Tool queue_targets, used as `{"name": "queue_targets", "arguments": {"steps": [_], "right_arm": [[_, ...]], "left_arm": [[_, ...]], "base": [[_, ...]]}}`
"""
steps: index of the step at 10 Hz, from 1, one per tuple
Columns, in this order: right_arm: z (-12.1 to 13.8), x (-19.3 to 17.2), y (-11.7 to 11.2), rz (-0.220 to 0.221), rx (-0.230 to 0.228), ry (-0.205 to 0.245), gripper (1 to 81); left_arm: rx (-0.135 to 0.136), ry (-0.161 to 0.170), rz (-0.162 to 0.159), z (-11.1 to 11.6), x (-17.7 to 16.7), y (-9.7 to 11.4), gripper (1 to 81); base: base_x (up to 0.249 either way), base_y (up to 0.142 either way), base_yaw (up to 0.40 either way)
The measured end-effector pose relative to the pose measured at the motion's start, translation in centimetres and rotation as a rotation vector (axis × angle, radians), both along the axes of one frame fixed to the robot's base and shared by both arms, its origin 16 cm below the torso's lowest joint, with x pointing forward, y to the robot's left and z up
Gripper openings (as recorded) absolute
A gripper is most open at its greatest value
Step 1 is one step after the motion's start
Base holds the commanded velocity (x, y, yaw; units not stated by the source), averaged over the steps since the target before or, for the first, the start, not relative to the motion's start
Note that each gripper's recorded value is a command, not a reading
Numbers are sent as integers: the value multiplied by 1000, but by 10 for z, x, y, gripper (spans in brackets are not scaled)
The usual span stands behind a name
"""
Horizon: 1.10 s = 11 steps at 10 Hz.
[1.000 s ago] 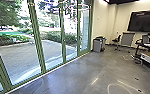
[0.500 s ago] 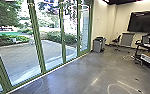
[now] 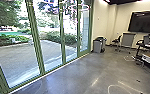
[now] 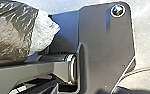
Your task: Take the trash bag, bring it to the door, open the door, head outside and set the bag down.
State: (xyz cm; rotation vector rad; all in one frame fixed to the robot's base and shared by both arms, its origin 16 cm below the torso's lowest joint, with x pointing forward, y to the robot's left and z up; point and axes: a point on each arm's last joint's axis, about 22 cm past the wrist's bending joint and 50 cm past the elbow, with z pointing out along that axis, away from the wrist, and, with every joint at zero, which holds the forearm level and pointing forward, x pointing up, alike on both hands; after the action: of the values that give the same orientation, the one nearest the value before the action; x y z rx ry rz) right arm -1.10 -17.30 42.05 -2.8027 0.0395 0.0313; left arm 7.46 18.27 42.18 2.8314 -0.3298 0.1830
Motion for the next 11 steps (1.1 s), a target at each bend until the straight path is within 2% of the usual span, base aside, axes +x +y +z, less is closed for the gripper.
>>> {"name": "queue_targets", "arguments": {"steps": [5,11], "right_arm": [[0,1,1,0,1,-1,811],[0,4,4,0,4,-5,811]], "left_arm": [[0,2,0,0,0,0,10],[6,2,1,-1,0,4,10]], "base": [[133,0,0],[138,-67,0]]}}
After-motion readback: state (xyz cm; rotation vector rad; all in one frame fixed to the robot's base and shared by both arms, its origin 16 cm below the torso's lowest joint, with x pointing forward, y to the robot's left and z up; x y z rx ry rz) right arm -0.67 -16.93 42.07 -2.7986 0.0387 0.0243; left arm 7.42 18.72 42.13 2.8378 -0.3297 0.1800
